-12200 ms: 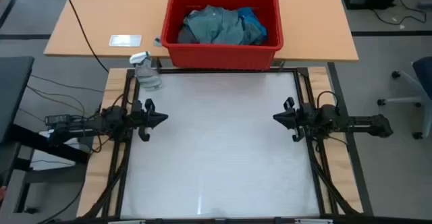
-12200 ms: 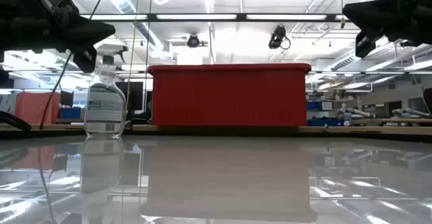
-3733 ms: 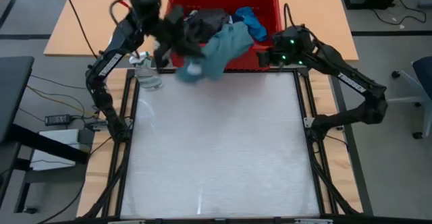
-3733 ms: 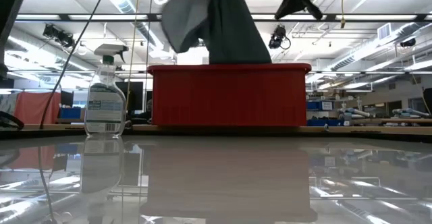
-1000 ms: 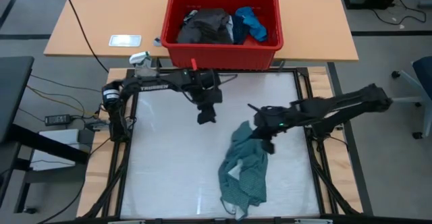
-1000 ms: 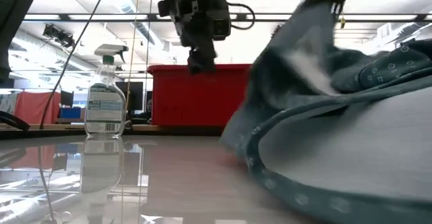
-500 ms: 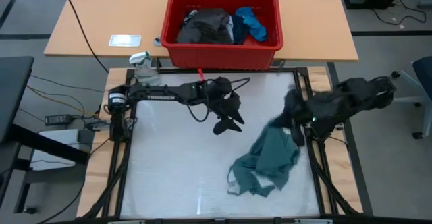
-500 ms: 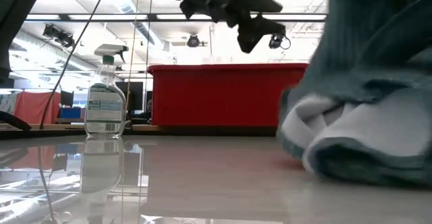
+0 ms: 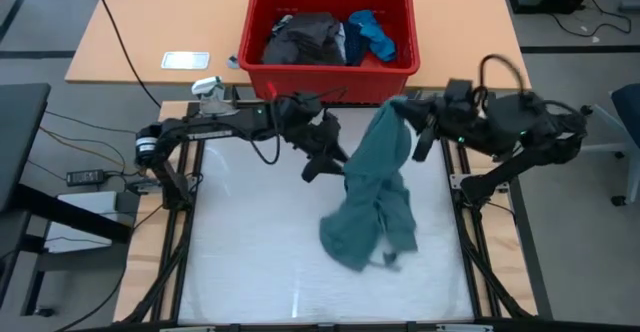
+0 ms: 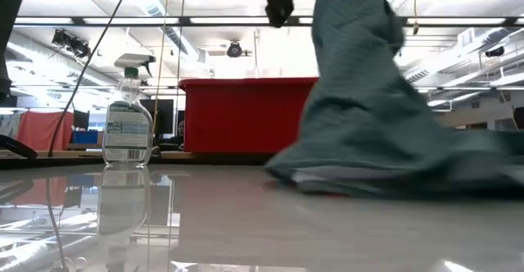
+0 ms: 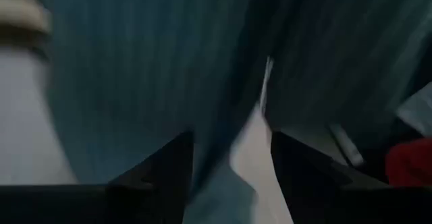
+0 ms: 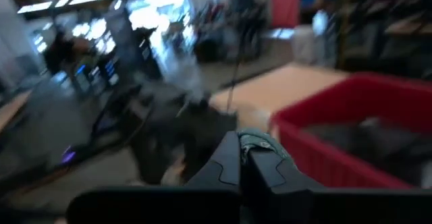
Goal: Fold laundry
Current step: Fold the green shirt
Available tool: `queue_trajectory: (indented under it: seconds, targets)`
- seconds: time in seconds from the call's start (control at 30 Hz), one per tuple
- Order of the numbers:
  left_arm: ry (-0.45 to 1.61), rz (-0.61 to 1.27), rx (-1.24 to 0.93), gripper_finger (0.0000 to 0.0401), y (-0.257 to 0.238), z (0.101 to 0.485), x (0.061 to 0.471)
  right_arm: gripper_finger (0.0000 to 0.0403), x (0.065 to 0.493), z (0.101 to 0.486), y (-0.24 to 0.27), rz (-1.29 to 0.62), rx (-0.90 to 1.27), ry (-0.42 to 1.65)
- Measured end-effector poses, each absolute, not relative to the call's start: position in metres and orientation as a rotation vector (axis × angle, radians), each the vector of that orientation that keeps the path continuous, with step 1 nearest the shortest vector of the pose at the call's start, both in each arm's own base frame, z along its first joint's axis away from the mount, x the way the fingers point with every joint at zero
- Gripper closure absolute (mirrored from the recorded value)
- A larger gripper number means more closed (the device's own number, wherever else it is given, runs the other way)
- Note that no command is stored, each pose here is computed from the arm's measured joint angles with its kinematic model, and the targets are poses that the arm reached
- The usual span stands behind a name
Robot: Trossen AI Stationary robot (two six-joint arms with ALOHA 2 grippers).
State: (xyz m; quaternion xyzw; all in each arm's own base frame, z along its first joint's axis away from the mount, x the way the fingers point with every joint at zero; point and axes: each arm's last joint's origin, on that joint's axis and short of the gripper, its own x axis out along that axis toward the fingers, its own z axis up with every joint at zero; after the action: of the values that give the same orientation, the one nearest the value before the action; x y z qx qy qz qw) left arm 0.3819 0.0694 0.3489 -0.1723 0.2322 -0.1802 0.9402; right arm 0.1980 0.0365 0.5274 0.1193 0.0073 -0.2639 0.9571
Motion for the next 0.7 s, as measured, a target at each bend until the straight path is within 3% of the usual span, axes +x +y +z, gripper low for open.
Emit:
queue_trajectory:
  seconds: [0.13,0.27,0.7]
  targets:
    - [0.661,-0.278,-0.366,0.0186,0.069,0.333,0.372,0.0398,0.193,0.536,0.033,-0.616,0.205,-0.044]
    - [0.763,-0.094,-0.243,0.0174,0.073,0.317,0.37,0.0398,0.189,0.538,0.032,-0.576,0.201,-0.051]
    - [0.56,0.162,-0.114,0.0163,0.1,0.303,0.388,0.0398,0.174,0.539,0.032,-0.38,0.189,-0.001]
